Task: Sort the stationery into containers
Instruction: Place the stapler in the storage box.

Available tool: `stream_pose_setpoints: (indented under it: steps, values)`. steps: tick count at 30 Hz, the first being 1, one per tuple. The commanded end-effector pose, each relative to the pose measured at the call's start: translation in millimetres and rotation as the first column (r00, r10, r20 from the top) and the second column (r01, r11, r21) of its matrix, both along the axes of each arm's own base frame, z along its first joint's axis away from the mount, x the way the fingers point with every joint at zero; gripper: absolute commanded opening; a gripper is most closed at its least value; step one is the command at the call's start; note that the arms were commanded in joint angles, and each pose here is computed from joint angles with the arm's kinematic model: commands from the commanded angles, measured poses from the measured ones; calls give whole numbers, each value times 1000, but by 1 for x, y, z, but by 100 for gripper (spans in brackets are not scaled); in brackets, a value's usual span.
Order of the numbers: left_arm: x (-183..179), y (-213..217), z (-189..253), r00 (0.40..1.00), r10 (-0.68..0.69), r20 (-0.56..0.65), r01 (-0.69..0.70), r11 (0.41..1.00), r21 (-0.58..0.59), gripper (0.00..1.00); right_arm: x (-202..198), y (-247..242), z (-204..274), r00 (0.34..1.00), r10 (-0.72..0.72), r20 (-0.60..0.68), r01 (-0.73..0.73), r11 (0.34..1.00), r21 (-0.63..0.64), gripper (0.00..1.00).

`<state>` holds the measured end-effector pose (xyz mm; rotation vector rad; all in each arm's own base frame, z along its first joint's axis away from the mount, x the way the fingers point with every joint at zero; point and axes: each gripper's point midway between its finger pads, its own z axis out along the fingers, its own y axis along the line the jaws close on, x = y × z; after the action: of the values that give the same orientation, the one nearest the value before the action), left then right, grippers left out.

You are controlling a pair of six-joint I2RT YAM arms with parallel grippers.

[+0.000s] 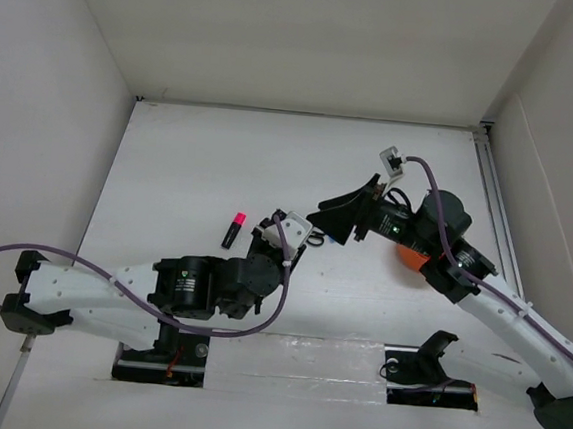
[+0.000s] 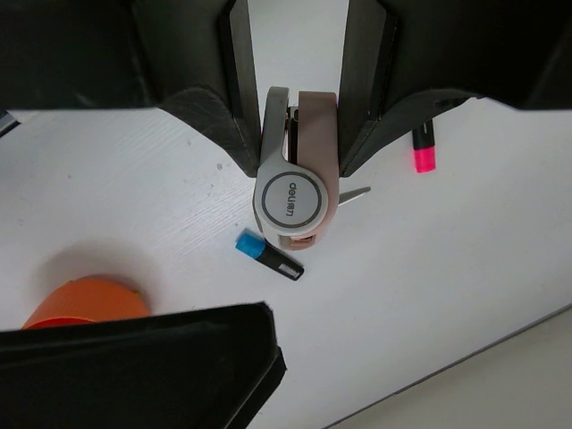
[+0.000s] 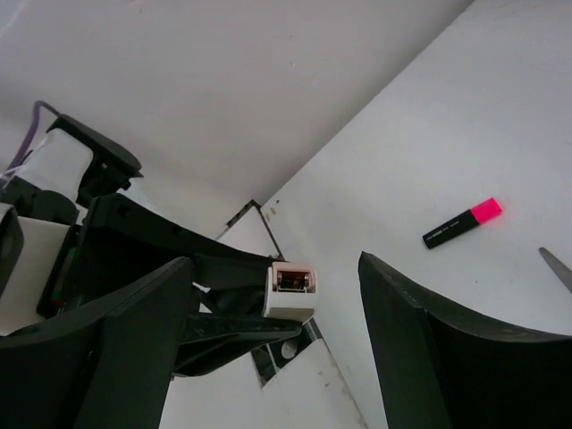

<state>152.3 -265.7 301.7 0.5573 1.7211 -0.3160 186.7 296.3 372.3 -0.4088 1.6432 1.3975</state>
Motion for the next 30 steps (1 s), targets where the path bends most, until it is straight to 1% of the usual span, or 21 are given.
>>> stream_pose_setpoints:
  steps: [1, 2, 5, 6, 10, 13, 15, 16, 17, 18, 20, 21, 22, 23, 24, 25, 27, 30]
  values:
    - [2, 3, 13, 1000, 30, 10, -30, 998, -47, 0, 5, -1, -10, 998, -55, 14, 55, 998, -24, 80]
    - [1, 6, 18, 1000, 21, 7, -21, 997, -68, 0, 7, 1, -19, 998, -55, -2, 55, 998, -41, 80]
    - [-3, 6, 32, 1000, -18, 10, 19, 991, -130, 0, 13, 4, -31, 998, -64, -14, 63, 996, -68, 80]
    - [-3, 12, 34, 1000, -18, 11, 19, 989, -146, 0, 13, 4, -31, 998, -64, -6, 64, 995, -72, 80]
    - [-10, 11, 43, 997, -81, 11, 82, 975, -205, 0, 10, 14, -38, 1000, -17, -23, 15, 997, -76, 77]
    - [-13, 11, 42, 995, -104, 14, 104, 974, -203, 0, 3, 19, -35, 1000, 22, -19, -22, 999, -43, 77]
    - [-13, 11, 42, 994, -104, 14, 105, 974, -203, 0, -3, 19, -24, 999, 44, -2, -44, 999, 0, 77]
    - [-12, 7, 37, 995, -104, 11, 104, 978, -182, 0, -3, 19, -24, 999, 44, -2, -44, 999, 1, 77]
    - [-12, 5, 33, 995, -104, 8, 104, 981, -163, 0, -4, 13, -14, 1000, 20, 6, -20, 999, 27, 77]
    - [-12, 5, 33, 995, -104, 8, 104, 981, -163, 0, 5, 7, -13, 999, -47, -11, 47, 998, 44, 77]
    - [-11, 1, 28, 996, -94, 0, 93, 986, -140, 0, 11, -3, -8, 992, -123, -32, 125, 989, 75, 77]
    - [-11, -1, 22, 996, -94, -4, 93, 989, -113, 0, 10, -10, -5, 988, -147, -53, 151, 983, 103, 75]
    - [-11, -1, 22, 996, -94, -4, 93, 989, -113, 0, 13, -15, 3, 983, -174, -54, 180, 975, 132, 74]
    - [-12, -4, 19, 995, -103, -8, 101, 989, -104, 0, 13, -16, -3, 981, -183, -69, 191, 972, 135, 74]
    - [-12, -4, 19, 995, -103, -8, 101, 989, -104, 0, 13, -19, 2, 978, -190, -85, 201, 967, 154, 74]
    - [-13, -5, 19, 994, -112, -10, 110, 988, -105, 0, 11, -21, 5, 980, -188, -72, 198, 965, 174, 74]
    - [-13, -7, 16, 994, -111, -12, 110, 989, -96, 0, 3, -17, 5, 986, -150, -67, 160, 972, 171, 74]
    - [-14, -9, 18, 992, -122, -8, 121, 988, -97, 0, -4, 0, 0, 996, -67, -64, 75, 987, 139, 74]
